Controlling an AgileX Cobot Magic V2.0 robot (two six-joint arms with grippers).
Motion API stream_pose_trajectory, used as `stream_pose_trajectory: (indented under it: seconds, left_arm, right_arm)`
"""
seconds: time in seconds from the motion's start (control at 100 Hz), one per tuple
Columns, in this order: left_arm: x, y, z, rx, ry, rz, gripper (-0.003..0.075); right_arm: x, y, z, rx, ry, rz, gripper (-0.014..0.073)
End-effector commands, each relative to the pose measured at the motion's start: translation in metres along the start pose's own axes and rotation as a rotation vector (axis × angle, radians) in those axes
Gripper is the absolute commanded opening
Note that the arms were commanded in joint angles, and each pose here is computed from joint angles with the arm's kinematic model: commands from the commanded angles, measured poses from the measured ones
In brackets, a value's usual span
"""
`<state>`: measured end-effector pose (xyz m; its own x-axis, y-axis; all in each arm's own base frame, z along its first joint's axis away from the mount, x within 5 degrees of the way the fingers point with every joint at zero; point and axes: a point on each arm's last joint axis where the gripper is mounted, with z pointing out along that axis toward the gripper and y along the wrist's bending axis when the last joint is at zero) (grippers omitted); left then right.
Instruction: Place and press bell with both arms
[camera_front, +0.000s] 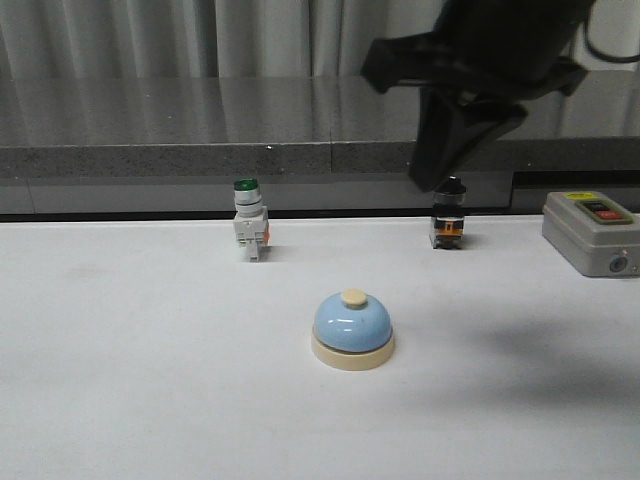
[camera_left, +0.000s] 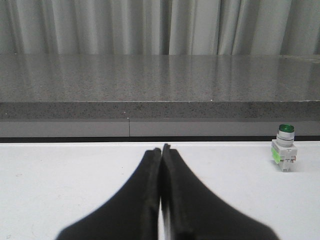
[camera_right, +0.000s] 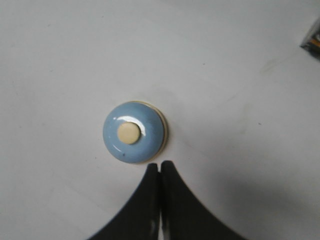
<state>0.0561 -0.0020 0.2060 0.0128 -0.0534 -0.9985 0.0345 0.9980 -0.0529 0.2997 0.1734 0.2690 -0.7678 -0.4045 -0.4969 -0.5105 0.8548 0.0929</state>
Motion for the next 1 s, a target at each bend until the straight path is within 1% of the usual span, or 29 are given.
stream_pose_trajectory:
  seconds: [0.0, 0.16, 0.25, 0.35, 0.51, 0.62, 0.67, 0.74, 0.87, 0.99]
  left_arm:
    - [0.005, 0.001, -0.001, -0.003, -0.071, -0.018, -0.002]
    - [0.005, 0.001, -0.001, -0.003, -0.071, -0.018, -0.002]
    - [0.005, 0.001, -0.001, -0.003, -0.071, -0.018, -0.002]
    - [0.005, 0.001, -0.001, -0.003, -0.071, -0.018, -0.002]
    - [0.005, 0.001, -0.001, -0.003, -0.071, -0.018, -0.002]
    - [0.005, 0.001, -0.001, -0.003, -0.071, -0.018, -0.002]
    - [0.005, 0.001, -0.001, -0.003, -0.071, -0.018, -0.002]
    - [0.005, 0.001, -0.001, -0.003, -0.071, -0.018, -0.002]
    - [0.005, 0.001, -0.001, -0.003, -0.071, -0.018, -0.002]
    - [0.005, 0.001, -0.001, -0.003, -0.071, -0.018, -0.002]
  right_arm:
    - [-0.018, 0.01, -0.004, -0.019, -0.048, -0.044, -0.006]
    - [-0.026, 0.024, 0.024, -0.046, 0.055, -0.094, -0.006]
    - [-0.03, 0.028, 0.036, -0.053, 0.093, -0.104, -0.006]
    - [-0.032, 0.027, 0.049, -0.049, 0.117, -0.106, -0.006]
    - [-0.025, 0.023, 0.07, -0.026, 0.187, -0.125, -0.006]
    - [-0.023, 0.022, 0.078, -0.023, 0.206, -0.126, -0.006]
    - [-0.023, 0.022, 0.078, -0.023, 0.206, -0.126, -0.006]
    - [-0.025, 0.022, 0.068, -0.023, 0.185, -0.128, -0.006]
    - [-0.033, 0.024, 0.036, -0.023, 0.107, -0.131, -0.006]
    - [-0.037, 0.016, 0.009, -0.011, 0.053, -0.095, -0.006]
